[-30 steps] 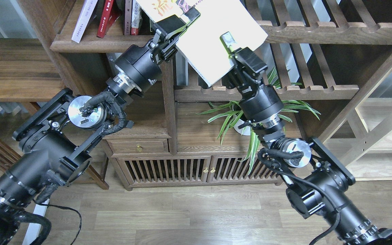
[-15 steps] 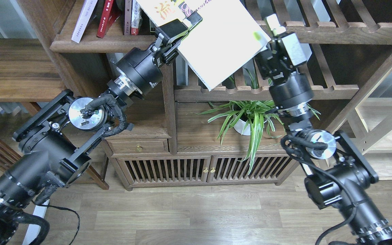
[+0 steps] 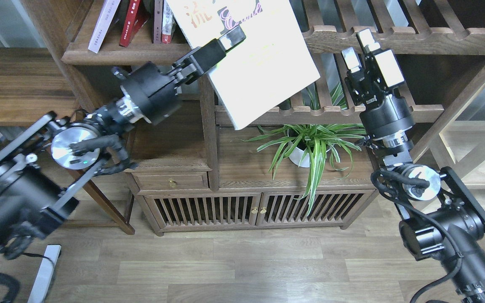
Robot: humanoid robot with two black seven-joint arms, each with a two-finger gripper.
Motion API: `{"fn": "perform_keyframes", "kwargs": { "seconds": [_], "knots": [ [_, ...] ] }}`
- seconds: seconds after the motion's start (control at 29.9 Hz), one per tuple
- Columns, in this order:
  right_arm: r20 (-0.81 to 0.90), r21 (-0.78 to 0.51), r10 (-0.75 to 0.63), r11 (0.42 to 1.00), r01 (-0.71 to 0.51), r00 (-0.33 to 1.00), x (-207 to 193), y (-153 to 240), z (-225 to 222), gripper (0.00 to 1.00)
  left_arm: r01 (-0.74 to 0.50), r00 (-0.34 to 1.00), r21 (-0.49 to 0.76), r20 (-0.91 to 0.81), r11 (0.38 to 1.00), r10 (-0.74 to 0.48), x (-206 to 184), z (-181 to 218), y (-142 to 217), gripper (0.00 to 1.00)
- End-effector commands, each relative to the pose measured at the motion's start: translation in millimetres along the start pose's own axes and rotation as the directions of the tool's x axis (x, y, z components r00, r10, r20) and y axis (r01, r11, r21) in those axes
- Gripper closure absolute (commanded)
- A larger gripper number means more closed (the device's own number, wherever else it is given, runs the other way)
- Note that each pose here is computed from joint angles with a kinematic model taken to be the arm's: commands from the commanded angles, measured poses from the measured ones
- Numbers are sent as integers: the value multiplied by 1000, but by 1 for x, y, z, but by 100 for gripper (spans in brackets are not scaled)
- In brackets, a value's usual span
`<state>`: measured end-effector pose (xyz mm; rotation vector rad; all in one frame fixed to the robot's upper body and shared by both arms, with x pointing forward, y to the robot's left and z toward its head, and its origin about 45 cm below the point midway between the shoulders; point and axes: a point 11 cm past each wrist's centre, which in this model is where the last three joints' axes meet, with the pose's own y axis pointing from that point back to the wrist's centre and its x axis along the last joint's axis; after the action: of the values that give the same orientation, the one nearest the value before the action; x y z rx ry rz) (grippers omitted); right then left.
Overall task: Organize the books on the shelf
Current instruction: 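Carry the yellow-green book with the left gripper toward the side shelf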
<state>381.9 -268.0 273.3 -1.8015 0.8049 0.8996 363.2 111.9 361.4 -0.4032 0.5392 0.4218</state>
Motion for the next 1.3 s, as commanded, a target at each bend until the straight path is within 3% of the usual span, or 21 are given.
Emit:
{"fn": "perform_keyframes", "kwargs": {
  "seconds": [0.0, 0.23, 0.43, 0.9, 1.27],
  "knots": [
    [-13, -8, 9, 1000, -9, 1000, 2, 2, 0, 17, 41, 989, 42, 140, 998, -46, -13, 15, 22, 98],
    [-49, -25, 41, 999, -42, 998, 11, 6, -2, 17, 55, 924, 88, 373, 995, -84, -33, 34, 68, 98],
    [-85, -53, 98, 993, -103, 992, 25, 26, 0, 17, -36, 832, -6, 554, 999, 33, -28, 74, 102, 98],
    [-99, -101, 126, 986, -136, 987, 33, 36, 15, 17, -229, 770, -247, 547, 942, 330, -2, 105, 187, 98],
    [-103, -150, 135, 977, -149, 986, 38, 39, 31, 17, -234, 767, -328, 516, 915, 381, -1, 111, 200, 99]
  ]
}}
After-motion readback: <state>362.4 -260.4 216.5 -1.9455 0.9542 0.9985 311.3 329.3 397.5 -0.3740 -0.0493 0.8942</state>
